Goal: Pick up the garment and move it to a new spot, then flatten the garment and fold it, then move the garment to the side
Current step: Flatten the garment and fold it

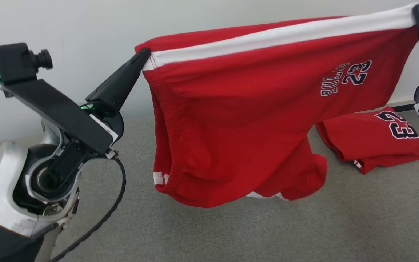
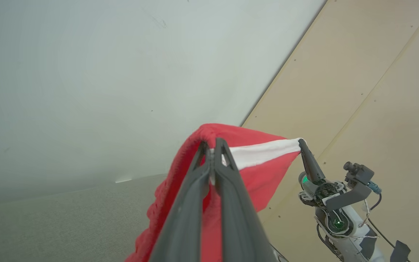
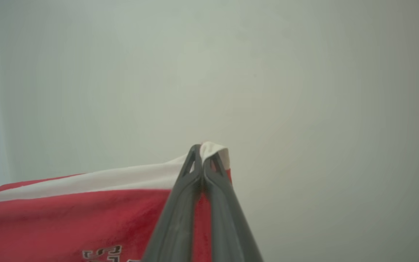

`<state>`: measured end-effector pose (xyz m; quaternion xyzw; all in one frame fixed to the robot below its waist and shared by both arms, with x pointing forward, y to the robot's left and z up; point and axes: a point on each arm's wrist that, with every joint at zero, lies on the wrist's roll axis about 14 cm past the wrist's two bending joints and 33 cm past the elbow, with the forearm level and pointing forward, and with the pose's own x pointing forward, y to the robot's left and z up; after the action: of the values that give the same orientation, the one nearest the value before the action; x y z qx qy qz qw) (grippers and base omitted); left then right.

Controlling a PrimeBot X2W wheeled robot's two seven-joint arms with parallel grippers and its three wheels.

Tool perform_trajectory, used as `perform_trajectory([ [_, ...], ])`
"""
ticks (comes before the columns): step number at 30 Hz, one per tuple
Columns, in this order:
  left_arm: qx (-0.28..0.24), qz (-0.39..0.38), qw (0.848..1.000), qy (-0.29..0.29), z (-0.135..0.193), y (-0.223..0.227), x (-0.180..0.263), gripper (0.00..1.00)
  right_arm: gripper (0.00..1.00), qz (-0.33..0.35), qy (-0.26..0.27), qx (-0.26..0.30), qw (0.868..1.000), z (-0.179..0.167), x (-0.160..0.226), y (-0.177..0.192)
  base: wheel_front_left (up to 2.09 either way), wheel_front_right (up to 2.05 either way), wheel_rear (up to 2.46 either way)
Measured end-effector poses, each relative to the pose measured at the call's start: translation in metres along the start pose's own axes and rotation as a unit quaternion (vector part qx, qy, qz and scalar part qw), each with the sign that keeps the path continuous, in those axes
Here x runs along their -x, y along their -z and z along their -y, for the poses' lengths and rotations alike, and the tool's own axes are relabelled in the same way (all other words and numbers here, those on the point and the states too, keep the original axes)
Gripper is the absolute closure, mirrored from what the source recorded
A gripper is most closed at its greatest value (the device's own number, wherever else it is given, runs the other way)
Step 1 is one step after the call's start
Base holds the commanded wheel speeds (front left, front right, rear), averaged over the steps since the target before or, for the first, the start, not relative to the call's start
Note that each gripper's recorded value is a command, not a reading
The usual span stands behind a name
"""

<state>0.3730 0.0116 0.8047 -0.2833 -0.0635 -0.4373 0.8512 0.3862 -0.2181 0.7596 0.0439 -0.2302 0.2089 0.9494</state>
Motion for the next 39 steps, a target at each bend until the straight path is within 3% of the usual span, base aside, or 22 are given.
perform_trajectory([
  [10, -0.040, -0.032, 0.998, -0.040, -0.051, 0.010, -0.032, 1.00, 1.00, -0.033, 0.006, -0.017, 0.999, 0.007, -0.036, 0.024, 0.00, 0.00, 0.00],
  [18, -0.165, 0.014, 0.986, -0.034, -0.101, -0.022, -0.093, 1.00, 1.00, -0.044, 0.010, 0.017, 0.999, 0.028, -0.116, 0.037, 0.00, 0.00, 0.00],
  [24, -0.234, 0.116, 0.963, -0.070, -0.171, -0.066, -0.125, 1.00, 1.00, 0.015, 0.000, 0.046, 0.999, 0.025, -0.200, 0.048, 0.00, 0.00, 0.00],
  [28, -0.276, 0.147, 0.949, -0.033, -0.186, -0.053, -0.151, 1.00, 1.00, 0.051, 0.008, 0.055, 0.997, 0.036, -0.236, 0.050, 0.00, 0.00, 0.00],
  [30, -0.282, 0.133, 0.950, -0.010, -0.194, -0.027, -0.163, 1.00, 1.00, 0.072, 0.011, 0.061, 0.995, 0.043, -0.244, 0.053, 0.00, 0.00, 0.00],
  [35, -0.240, 0.090, 0.967, -0.013, -0.255, 0.043, -0.167, 1.00, 1.00, -0.001, 0.024, 0.044, 0.999, 0.063, -0.234, 0.164, 0.00, 0.00, 0.00],
  [36, -0.240, 0.090, 0.967, -0.013, -0.255, 0.043, -0.167, 1.00, 1.00, -0.001, 0.024, 0.044, 0.999, 0.063, -0.234, 0.164, 0.00, 0.00, 0.00],
  [39, -0.193, 0.049, 0.980, -0.030, -0.295, 0.096, -0.156, 1.00, 1.00, -0.065, 0.027, 0.024, 0.997, 0.068, -0.212, 0.239, 0.00, 0.00, 0.00],
])
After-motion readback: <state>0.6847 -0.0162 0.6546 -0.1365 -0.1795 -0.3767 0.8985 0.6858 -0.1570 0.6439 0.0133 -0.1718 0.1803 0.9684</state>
